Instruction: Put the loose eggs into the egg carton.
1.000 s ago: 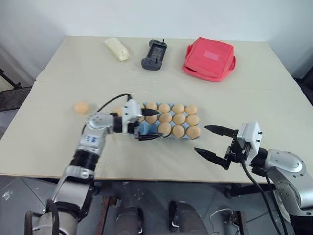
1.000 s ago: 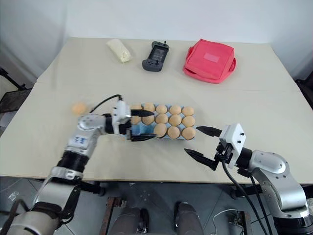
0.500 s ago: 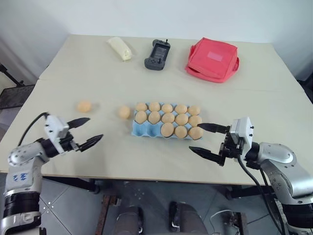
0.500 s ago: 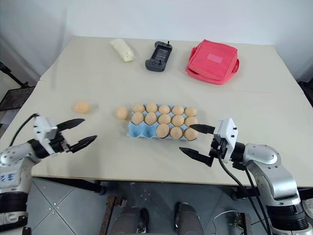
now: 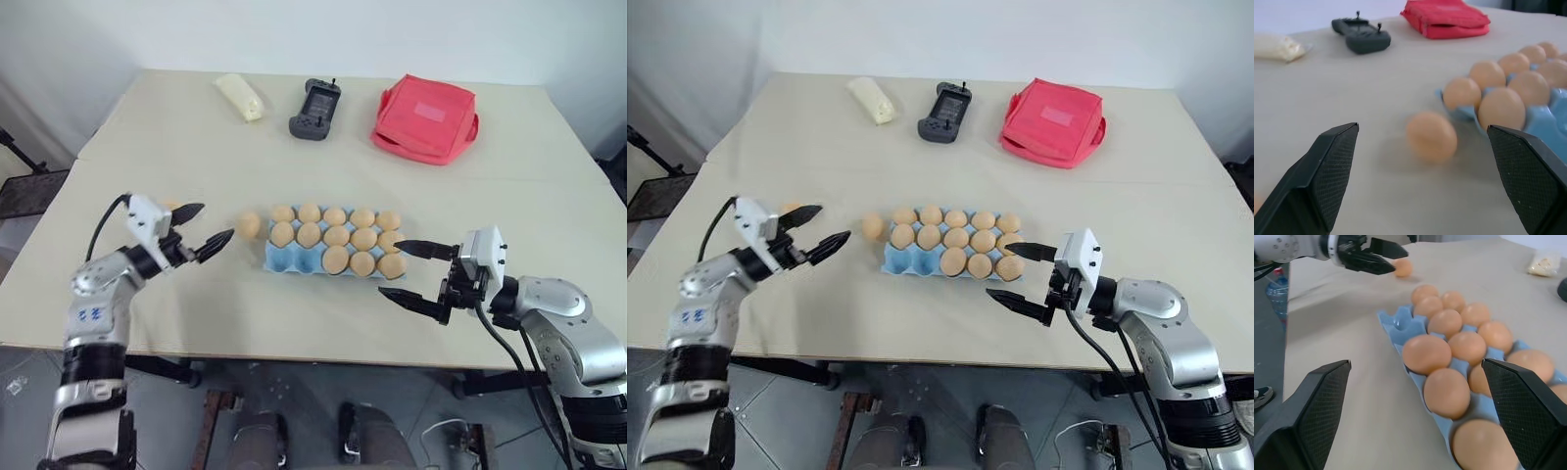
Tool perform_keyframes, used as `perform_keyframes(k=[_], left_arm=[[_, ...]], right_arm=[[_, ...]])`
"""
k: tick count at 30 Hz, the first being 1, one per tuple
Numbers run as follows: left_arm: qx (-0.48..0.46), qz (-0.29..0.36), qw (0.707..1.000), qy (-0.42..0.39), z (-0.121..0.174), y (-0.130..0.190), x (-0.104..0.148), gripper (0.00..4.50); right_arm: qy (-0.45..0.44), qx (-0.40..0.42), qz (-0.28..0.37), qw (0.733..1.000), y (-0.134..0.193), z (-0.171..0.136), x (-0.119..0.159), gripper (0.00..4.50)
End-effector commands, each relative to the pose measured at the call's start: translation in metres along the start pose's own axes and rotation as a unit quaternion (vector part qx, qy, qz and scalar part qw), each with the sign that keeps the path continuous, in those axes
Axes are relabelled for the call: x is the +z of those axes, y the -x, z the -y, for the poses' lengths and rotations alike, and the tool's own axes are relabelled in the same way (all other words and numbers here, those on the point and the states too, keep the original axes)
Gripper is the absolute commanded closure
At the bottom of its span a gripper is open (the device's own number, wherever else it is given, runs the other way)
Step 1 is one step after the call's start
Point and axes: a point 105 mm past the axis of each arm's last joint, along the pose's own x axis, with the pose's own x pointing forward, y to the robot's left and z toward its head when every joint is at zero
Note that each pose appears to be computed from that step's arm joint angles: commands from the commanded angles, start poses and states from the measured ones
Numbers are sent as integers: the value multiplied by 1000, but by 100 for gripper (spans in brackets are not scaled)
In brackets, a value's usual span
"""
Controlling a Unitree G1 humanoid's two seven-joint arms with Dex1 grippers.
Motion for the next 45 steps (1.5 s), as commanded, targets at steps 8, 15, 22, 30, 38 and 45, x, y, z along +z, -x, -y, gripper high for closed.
perform_keyframes(k=[8, 15, 22, 30, 38, 45], left_arm=[[-12, -47, 999, -25, -6, -50, -10, 2], [-5, -64, 998, -17, -7, -60, -17, 20], [-39, -61, 997, -4, 3, -61, -20, 213], [-153, 76, 983, -73, 29, -44, 34, 280], [-307, 56, 946, -88, 100, -60, 34, 280], [-360, 14, 930, -72, 120, -65, 13, 280]], right_arm=[[19, -40, 18, 999, 7, 0, 8, 0], [18, -55, 27, 998, 5, -5, 9, 0], [19, -58, 27, 998, 6, -4, 10, 0], [20, -62, 20, 998, 11, -3, 8, 0], [34, -109, -19, 993, 50, 11, 6, 0], [42, -113, -16, 993, 50, 10, 11, 0]])
